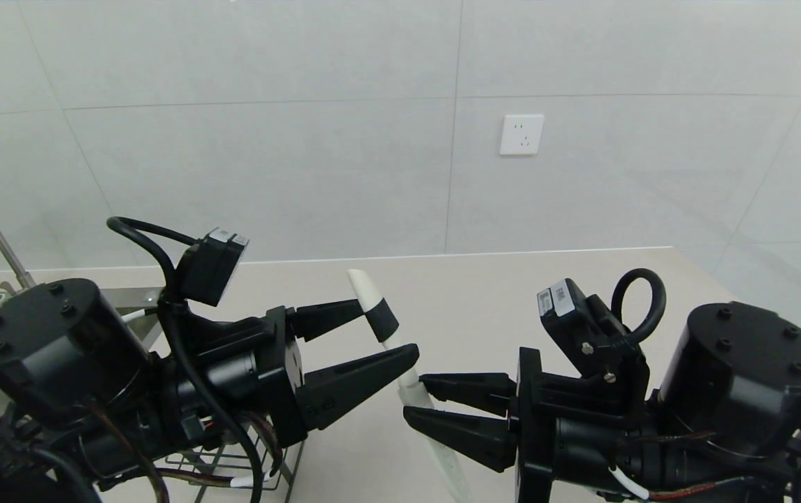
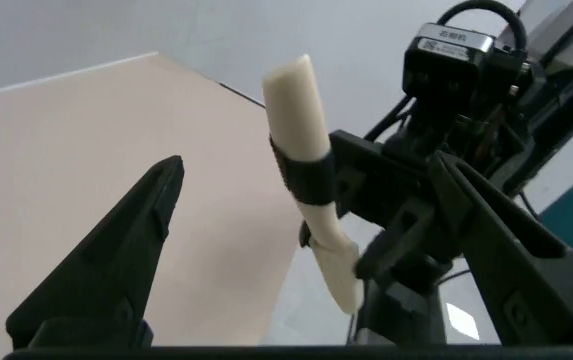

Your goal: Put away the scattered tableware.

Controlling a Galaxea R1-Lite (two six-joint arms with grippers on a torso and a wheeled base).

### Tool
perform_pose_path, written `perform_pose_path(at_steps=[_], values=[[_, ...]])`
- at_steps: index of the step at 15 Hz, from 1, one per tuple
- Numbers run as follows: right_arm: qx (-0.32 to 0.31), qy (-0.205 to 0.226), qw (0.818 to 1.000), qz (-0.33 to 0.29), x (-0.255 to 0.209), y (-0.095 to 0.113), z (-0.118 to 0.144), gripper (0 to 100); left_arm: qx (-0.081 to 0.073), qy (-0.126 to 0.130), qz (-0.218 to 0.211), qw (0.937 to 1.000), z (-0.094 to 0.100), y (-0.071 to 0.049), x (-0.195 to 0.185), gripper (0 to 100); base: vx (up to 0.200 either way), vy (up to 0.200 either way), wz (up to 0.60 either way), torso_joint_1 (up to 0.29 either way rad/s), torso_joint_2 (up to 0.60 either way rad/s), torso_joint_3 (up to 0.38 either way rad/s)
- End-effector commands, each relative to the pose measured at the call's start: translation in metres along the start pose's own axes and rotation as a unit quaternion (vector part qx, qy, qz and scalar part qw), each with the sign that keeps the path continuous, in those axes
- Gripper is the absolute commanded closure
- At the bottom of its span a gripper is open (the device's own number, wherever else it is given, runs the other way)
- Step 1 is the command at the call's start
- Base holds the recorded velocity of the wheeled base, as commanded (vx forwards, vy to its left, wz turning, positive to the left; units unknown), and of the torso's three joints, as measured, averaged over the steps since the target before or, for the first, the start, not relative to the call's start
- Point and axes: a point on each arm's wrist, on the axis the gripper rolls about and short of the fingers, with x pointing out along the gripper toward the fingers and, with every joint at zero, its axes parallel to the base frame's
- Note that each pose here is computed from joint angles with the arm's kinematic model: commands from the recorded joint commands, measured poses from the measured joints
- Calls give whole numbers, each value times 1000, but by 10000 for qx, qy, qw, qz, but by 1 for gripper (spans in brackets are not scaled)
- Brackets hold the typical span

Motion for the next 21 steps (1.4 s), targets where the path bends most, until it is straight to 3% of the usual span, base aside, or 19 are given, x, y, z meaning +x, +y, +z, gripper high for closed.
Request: perform_pose_path(at_steps=[1, 3, 6, 11, 17, 21], values=[[-2, 2, 10000, 9, 1, 0, 0, 100, -16, 50, 58, 10000, -6, 4, 3, 0, 0, 0, 0, 0, 0, 0], [-9, 1, 10000, 1, 1, 0, 0, 100, 49, -17, 29, 10000, -4, 2, 2, 0, 0, 0, 0, 0, 0, 0], [9, -36, 9997, -226, 1, -1, 0, 100, 482, -205, -53, 9986, -8, 0, -4, 0, 0, 0, 0, 0, 0, 0], [-3, -39, 9998, -210, 1, 0, 0, 100, 505, -134, -270, 9983, -13, -6, 0, 0, 0, 0, 0, 0, 0, 0], [-68, -201, 9996, -179, 0, 1, 3, 100, 734, -525, -495, 9947, 7, -10, 15, 0, 0, 0, 0, 0, 0, 0], [-166, -446, 9988, -131, 0, 2, 7, 100, 778, -581, -668, 9930, 9, -16, 20, 0, 0, 0, 0, 0, 0, 0]])
